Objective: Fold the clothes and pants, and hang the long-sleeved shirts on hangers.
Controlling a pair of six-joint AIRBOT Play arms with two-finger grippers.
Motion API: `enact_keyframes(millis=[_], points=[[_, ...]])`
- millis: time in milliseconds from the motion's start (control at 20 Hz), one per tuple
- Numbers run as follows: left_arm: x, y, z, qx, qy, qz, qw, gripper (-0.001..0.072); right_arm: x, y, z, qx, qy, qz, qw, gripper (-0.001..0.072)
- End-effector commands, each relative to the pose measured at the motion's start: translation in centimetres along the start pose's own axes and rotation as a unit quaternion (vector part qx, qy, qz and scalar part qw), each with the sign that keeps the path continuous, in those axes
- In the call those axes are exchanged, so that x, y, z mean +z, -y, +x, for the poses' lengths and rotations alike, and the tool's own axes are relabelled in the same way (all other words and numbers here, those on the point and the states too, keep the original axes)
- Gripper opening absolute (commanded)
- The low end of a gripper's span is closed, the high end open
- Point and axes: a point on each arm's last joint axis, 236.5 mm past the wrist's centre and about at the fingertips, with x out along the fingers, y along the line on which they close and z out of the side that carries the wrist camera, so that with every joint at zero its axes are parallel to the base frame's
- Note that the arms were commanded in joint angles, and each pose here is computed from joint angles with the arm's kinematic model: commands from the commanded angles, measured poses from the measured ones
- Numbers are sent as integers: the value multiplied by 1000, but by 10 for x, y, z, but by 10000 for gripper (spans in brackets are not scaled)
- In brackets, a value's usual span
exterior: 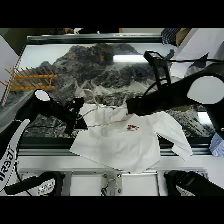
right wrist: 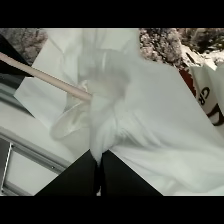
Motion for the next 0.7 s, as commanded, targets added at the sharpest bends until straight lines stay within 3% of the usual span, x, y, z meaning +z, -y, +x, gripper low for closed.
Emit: enact_keyframes(millis=[0, 650], points=[[-1, 2, 0, -4, 0, -2, 1000, 13, 13, -29, 15, 19, 4, -26, 999, 21], [-1, 6, 0, -12, 1, -2, 1000, 12, 35, -85, 65, 50, 3, -68, 996, 21]])
